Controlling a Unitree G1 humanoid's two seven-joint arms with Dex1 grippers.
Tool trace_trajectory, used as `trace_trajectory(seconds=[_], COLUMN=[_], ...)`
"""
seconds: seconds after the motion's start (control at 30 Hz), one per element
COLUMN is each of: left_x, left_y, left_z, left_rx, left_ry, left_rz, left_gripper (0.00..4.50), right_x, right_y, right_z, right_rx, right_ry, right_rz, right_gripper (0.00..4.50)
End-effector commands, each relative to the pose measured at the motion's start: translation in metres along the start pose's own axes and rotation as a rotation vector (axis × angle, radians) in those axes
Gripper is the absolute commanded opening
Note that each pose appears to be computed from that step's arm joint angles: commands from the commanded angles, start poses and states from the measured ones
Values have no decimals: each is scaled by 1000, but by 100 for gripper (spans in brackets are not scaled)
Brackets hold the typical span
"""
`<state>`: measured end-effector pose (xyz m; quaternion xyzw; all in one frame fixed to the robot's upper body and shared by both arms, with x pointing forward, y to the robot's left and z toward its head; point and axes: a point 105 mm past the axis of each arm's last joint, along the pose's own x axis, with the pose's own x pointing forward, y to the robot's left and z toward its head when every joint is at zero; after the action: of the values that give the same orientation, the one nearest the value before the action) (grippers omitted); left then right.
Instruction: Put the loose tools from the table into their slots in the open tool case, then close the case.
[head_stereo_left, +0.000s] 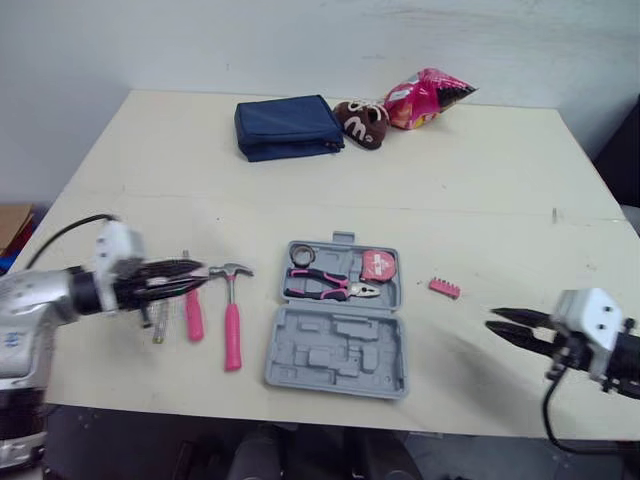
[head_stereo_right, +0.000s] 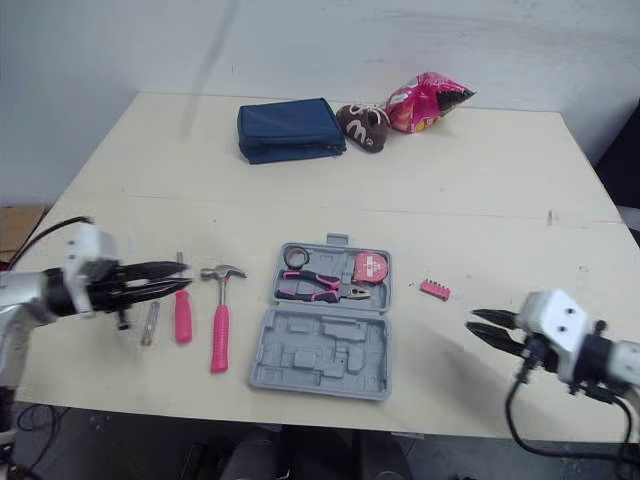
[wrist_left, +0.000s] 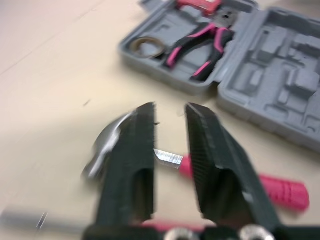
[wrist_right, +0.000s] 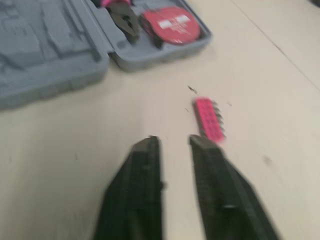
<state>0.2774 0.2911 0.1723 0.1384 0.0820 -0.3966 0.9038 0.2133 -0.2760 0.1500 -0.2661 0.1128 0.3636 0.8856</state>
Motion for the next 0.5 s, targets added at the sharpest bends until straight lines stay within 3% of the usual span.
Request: trace_trajectory(seconds=[0.03, 0.13, 0.33, 0.5], left_x=[-59, -101, -189, -207], left_y=[31, 40, 56, 55], left_z=[-2, -20, -50, -65], left_rx=[-40, -79, -109, -108], left_ry=[-17, 40, 151, 195], left_rz=[247, 379, 696, 765], left_gripper=[305, 440, 447, 447], right_x=[-28, -39, -71, -84], right_y=[-16, -17, -32, -43], right_z=[-4, -11, -44, -57], right_rx=[-49, -82, -59, -49], right_ry=[-8, -20, 29, 27], right_rz=[-126, -131, -203, -240], right_gripper=[304, 448, 450, 450])
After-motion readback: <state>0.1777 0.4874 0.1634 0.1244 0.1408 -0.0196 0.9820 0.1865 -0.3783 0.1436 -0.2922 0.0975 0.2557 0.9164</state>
